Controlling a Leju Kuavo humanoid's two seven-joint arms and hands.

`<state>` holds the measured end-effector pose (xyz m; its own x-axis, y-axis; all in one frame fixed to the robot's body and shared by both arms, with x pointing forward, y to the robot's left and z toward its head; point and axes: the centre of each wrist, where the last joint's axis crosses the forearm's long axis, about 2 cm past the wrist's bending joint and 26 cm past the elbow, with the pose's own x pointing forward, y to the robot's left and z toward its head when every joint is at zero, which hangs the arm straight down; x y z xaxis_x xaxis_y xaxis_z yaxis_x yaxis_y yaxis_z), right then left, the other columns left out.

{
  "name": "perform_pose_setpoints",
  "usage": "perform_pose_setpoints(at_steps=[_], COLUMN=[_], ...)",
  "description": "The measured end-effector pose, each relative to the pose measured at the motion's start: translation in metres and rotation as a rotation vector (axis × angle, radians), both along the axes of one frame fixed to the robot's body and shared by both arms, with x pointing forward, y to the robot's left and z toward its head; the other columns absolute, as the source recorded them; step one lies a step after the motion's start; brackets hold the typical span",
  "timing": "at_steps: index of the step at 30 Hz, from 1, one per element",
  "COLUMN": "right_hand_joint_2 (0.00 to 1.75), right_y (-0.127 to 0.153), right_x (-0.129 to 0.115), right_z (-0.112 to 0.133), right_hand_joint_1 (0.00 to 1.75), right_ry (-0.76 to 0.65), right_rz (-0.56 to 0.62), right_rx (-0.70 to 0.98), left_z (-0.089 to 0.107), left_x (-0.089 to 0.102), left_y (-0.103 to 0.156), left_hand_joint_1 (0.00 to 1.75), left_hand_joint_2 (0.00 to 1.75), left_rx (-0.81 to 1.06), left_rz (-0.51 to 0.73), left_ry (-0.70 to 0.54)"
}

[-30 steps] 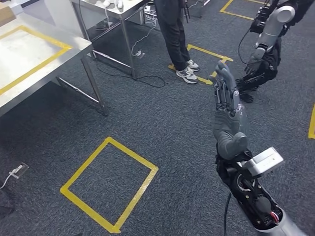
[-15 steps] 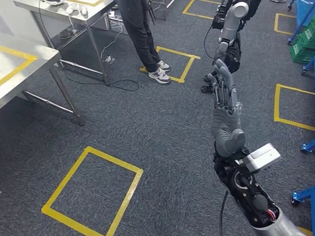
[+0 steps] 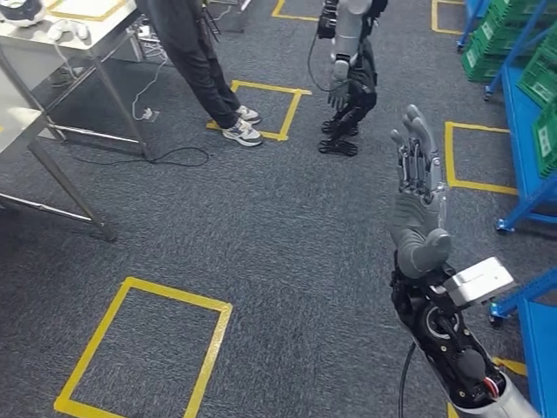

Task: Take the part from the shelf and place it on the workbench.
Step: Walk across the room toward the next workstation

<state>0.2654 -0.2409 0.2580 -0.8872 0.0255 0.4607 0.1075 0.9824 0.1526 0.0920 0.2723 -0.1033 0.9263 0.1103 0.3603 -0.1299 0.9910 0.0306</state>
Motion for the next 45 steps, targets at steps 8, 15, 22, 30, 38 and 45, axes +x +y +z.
perform_pose_setpoints(at_steps=[8,15,22,30,38,45], right_hand_joint_2=[0.00,0.00,0.00,0.00,0.00,0.00], right_y=[-0.001,-0.011,-0.018,-0.024,-0.025,-0.026], right_x=[-0.003,-0.008,-0.012,-0.016,-0.017,-0.017], right_z=[-0.005,-0.010,-0.017,-0.016,-0.013,-0.008], right_hand_joint_1=[0.00,0.00,0.00,0.00,0.00,0.00], right_ry=[0.020,0.030,0.052,0.046,0.040,0.030], right_rz=[-0.018,-0.084,-0.117,-0.166,-0.184,-0.200], right_rx=[0.011,0.029,0.026,0.030,0.023,0.020], left_z=[-0.001,0.000,-0.001,0.000,0.000,0.001], left_x=[-0.004,-0.001,-0.004,0.001,0.001,0.007], left_y=[0.005,0.007,0.007,0.007,0.005,0.002], left_hand_joint_1=[0.00,0.00,0.00,0.00,0.00,0.00], left_hand_joint_2=[0.00,0.00,0.00,0.00,0.00,0.00], left_rx=[0.012,0.019,0.016,0.014,0.006,-0.001], left_rz=[-0.018,-0.022,-0.019,-0.026,-0.030,-0.029], left_ry=[0.009,0.005,0.011,0.001,0.001,-0.012])
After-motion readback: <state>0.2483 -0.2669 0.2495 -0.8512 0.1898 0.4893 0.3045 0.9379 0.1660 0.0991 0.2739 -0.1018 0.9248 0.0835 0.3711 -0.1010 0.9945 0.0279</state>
